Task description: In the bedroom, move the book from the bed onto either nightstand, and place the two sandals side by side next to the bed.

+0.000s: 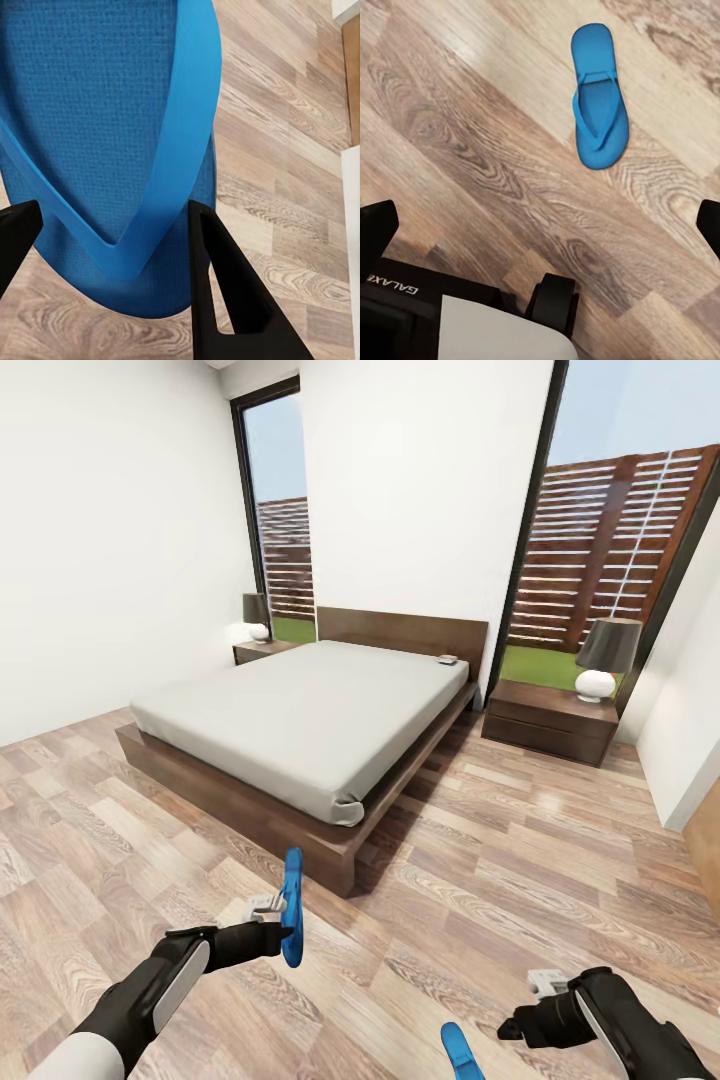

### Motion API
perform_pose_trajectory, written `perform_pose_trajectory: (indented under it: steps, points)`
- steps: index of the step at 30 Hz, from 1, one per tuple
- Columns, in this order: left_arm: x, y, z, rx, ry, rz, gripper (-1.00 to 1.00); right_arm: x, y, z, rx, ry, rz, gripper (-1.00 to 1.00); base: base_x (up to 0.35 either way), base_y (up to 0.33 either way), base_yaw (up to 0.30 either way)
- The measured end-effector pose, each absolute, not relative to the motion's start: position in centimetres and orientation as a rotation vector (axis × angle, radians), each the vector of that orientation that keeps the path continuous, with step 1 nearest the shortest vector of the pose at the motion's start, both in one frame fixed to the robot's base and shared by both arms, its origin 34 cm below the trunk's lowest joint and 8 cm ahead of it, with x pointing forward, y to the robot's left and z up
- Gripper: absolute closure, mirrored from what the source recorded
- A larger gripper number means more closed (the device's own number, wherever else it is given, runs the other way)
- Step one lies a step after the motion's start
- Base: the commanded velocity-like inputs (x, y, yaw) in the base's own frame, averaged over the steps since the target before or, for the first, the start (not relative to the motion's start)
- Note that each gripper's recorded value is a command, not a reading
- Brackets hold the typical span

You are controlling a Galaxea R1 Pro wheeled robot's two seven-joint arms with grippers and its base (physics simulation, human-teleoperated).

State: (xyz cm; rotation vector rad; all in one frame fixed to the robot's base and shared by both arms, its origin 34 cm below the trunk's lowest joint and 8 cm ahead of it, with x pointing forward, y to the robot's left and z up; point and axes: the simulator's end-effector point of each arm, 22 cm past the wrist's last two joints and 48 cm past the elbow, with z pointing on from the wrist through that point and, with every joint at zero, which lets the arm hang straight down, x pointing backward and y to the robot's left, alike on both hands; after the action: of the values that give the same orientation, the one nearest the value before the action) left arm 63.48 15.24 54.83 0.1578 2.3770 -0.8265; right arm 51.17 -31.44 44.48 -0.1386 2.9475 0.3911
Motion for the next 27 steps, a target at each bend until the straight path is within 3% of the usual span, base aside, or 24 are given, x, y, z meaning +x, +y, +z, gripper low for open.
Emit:
perform_pose_trajectory:
  steps: [27]
  points:
    - [62.4,15.0,49.4,0.16,2.376,-0.829,1.0,50.1,-31.3,39.0,-0.142,2.945,0.391,-1.0,0.0,0.0,0.0]
